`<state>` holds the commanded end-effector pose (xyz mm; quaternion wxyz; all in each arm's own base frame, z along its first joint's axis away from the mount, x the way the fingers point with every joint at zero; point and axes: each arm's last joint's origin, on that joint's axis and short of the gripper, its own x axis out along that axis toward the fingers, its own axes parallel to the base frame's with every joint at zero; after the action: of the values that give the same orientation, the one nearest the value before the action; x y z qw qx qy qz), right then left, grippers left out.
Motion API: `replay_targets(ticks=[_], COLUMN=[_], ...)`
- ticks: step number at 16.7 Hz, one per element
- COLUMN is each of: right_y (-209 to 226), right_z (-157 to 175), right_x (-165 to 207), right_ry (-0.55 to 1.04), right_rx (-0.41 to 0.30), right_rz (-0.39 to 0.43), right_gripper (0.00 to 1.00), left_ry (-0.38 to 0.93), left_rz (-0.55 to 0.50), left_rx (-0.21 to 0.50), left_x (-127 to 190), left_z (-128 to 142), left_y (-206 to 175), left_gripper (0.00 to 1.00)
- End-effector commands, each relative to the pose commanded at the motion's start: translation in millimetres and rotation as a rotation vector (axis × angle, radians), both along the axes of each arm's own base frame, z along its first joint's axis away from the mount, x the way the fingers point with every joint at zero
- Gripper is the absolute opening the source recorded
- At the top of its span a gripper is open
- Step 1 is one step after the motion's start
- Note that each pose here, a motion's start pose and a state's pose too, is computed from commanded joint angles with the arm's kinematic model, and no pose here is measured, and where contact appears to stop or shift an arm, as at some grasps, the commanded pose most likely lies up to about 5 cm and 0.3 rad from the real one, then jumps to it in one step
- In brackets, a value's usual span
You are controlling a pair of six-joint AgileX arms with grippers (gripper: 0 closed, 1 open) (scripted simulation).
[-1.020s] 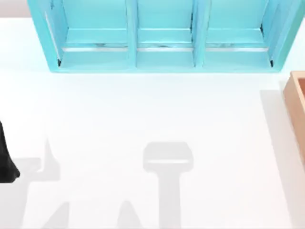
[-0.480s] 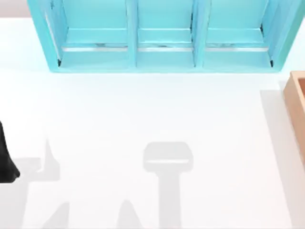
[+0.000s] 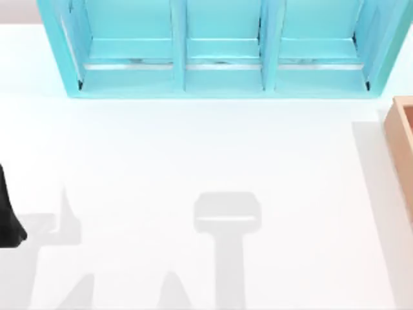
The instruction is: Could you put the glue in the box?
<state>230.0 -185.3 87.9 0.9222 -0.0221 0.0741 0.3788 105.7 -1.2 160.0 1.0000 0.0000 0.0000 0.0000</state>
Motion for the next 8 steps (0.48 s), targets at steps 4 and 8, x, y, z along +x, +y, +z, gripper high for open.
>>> replay_targets(ticks=[4, 8], right_y=[0.0, 0.0], right_z=[0.0, 0.0], right_x=[0.0, 0.0], right_ry=[0.0, 0.0], right_rx=[0.0, 0.0], right_rz=[0.0, 0.0], right_gripper=[0.38, 0.68], left_ry=[0.0, 0.0], left_rz=[0.0, 0.0], left_rx=[0.0, 0.0], left_x=[0.0, 0.0], left_z=[0.0, 0.0], left_y=[0.0, 0.0], left_gripper=[1.0, 1.0])
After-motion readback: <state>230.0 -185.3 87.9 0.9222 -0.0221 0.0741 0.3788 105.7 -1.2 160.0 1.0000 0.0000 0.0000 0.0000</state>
